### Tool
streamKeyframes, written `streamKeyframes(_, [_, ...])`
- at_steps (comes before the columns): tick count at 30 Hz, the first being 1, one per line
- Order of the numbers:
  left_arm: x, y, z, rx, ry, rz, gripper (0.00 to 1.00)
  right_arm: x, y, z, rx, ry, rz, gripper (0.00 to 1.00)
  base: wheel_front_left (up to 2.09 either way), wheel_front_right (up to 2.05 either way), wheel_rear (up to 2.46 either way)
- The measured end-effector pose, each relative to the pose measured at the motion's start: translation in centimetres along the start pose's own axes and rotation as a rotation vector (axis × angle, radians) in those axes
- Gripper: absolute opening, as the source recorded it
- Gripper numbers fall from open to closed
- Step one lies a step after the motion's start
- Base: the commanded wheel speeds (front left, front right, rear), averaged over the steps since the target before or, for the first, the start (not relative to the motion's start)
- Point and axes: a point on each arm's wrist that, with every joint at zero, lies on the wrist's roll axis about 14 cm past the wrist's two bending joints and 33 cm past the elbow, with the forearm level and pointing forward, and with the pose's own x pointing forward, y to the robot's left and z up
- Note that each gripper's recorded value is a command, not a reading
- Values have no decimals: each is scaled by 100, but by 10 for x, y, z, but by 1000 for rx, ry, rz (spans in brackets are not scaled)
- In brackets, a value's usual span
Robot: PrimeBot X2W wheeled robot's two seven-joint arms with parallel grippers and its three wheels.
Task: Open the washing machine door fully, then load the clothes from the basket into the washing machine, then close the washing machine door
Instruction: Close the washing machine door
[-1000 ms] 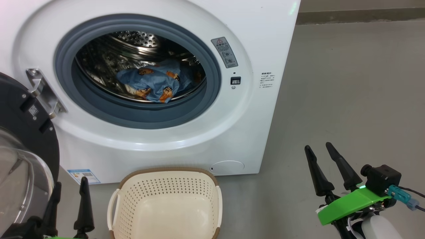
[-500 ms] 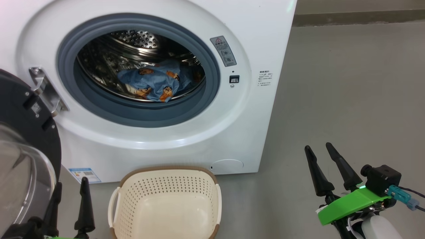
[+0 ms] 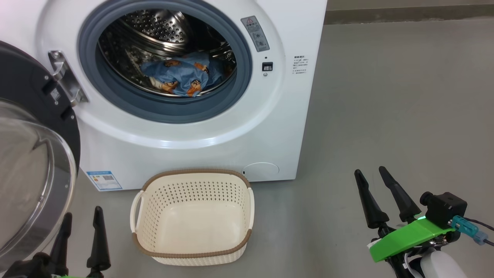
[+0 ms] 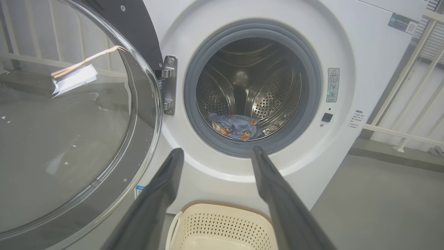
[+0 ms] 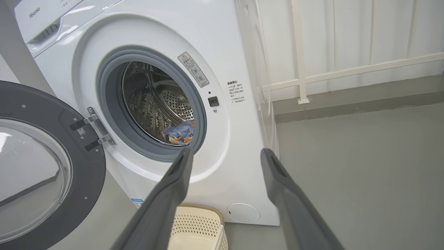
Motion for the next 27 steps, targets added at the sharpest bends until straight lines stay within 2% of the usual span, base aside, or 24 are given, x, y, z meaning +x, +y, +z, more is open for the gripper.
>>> streamKeyframes(27, [-1,-2,1,3,-4,-4,100,-1,0,2,-7,0,5,100,-8,8,0])
